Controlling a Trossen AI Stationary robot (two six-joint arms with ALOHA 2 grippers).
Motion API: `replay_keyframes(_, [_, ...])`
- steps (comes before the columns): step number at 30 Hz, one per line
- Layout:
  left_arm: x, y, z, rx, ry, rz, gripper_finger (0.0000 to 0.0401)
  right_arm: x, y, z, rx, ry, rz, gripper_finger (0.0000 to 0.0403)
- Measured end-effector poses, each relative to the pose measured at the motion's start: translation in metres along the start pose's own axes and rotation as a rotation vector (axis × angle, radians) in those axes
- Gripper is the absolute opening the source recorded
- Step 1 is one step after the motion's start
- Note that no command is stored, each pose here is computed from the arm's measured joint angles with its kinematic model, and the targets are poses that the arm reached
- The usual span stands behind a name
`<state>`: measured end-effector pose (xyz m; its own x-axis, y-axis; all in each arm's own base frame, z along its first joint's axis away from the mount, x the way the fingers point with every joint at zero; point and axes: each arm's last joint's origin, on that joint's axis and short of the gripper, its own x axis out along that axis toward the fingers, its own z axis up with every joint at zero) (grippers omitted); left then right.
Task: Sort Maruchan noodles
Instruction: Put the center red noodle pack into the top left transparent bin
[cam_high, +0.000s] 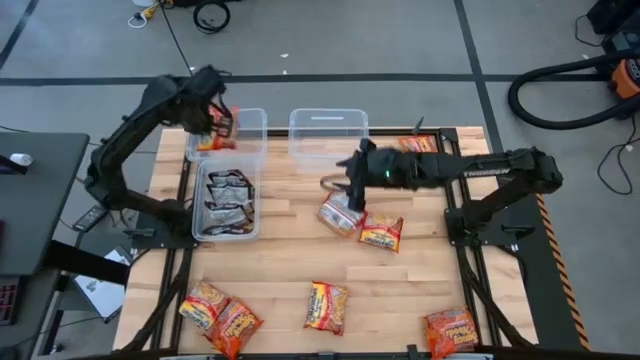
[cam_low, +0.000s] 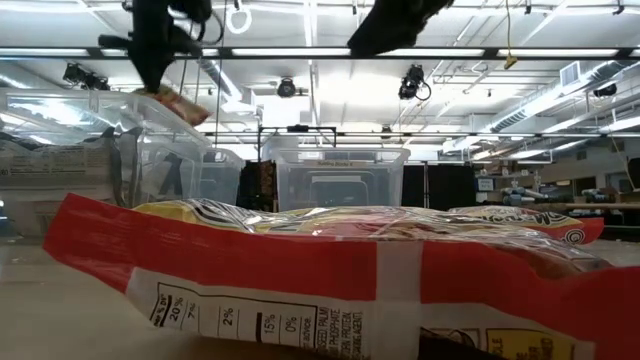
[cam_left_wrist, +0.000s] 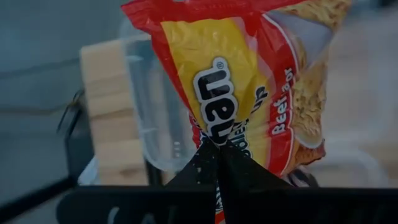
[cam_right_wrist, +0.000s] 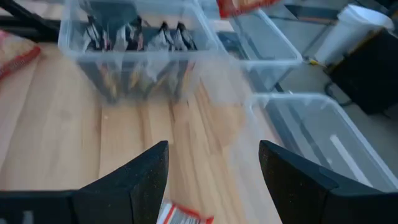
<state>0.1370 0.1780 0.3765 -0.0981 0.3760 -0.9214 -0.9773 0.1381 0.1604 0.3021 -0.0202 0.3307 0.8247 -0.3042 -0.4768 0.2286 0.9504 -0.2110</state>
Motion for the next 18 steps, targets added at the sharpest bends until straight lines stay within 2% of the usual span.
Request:
replay_keyframes(3, [0.026, -0.001, 0.018, -0.029, 0.082, 0.064, 0.0002, 0.005, -0.021, -0.001, -0.007, -0.014, 0.035, 0.0254])
replay_keyframes(8, [0.082, -0.012, 0.04, 0.014, 0.247, 0.249, 0.0002, 0.01, -0.046, -0.006, -0.009, -0.002, 0.055, 0.0254])
replay_keyframes(10, [0.102, -0.018, 0.047, 0.023, 0.297, 0.282, 0.0003, 0.01, -0.052, -0.007, 0.006, -0.002, 0.063, 0.0254])
replay_keyframes(18, [0.17, -0.041, 0.047, 0.145, 0.462, 0.427, 0.0004, 0.01, -0.058, -0.017, 0.02, 0.081, 0.093, 0.0254])
